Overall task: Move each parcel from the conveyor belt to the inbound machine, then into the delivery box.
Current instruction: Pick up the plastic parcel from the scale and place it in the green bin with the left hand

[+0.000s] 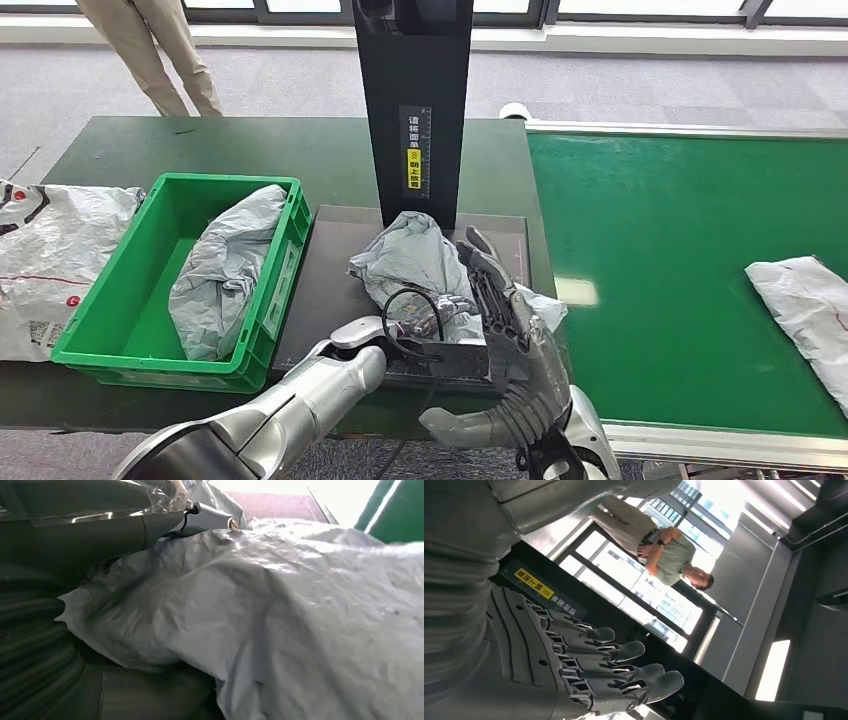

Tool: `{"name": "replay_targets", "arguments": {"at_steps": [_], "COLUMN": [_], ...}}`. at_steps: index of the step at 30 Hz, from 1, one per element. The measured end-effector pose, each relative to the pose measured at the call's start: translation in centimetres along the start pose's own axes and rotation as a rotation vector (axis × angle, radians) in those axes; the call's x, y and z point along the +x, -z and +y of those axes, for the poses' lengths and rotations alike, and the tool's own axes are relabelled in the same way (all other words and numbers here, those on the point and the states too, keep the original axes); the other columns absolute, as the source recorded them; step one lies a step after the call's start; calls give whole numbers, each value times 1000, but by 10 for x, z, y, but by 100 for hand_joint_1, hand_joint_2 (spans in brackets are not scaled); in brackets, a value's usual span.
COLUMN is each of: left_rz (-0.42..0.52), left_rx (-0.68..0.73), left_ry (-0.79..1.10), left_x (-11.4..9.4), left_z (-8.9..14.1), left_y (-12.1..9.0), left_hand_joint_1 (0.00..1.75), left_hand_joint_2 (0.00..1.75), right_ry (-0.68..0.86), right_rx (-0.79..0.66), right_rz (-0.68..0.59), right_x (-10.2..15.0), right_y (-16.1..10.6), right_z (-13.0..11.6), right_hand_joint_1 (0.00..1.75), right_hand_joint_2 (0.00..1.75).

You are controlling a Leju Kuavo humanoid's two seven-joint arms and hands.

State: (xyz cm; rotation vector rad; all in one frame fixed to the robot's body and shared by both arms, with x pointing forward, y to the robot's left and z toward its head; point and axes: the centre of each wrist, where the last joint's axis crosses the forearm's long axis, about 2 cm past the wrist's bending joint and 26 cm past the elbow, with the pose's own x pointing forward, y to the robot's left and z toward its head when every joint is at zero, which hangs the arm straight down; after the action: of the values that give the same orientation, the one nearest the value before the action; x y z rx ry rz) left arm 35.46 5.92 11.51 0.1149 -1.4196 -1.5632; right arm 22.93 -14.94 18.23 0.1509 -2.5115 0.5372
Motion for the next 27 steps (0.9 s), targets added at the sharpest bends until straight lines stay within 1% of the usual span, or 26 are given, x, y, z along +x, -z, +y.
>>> {"name": "replay_targets", "arguments": {"at_steps": [5, 9, 13, 17, 24, 27], "left_rz": [2, 7, 3, -8, -58, -71], "left_rx": [7, 85, 205, 345, 619, 771], "left_ry": [8, 16, 8, -24, -68, -49], "left_x": [0, -1, -6, -14, -24, -27], "left_z": [3, 5, 5, 10, 21, 26], "left_y": [0, 0, -2, -6, -14, -19], "left_hand_joint_1": [175, 175, 175, 175, 175, 175], "left_hand_joint_2": [175, 175, 175, 175, 175, 175], "right_ry": [-1, 1, -8, -10, -12, -12], "right_rx": [-1, -33, -70, -70, -60, -61], "right_rz": [-3, 0, 11, 19, 37, 39], "right_x": [-1, -2, -3, -2, 0, 0], "right_y": [1, 1, -3, -9, -17, -19], "right_z": [0, -1, -2, 0, 2, 2], "right_hand_joint_1": [0, 0, 0, 0, 0, 0], "right_hand_joint_2": [175, 175, 175, 175, 175, 175]}}
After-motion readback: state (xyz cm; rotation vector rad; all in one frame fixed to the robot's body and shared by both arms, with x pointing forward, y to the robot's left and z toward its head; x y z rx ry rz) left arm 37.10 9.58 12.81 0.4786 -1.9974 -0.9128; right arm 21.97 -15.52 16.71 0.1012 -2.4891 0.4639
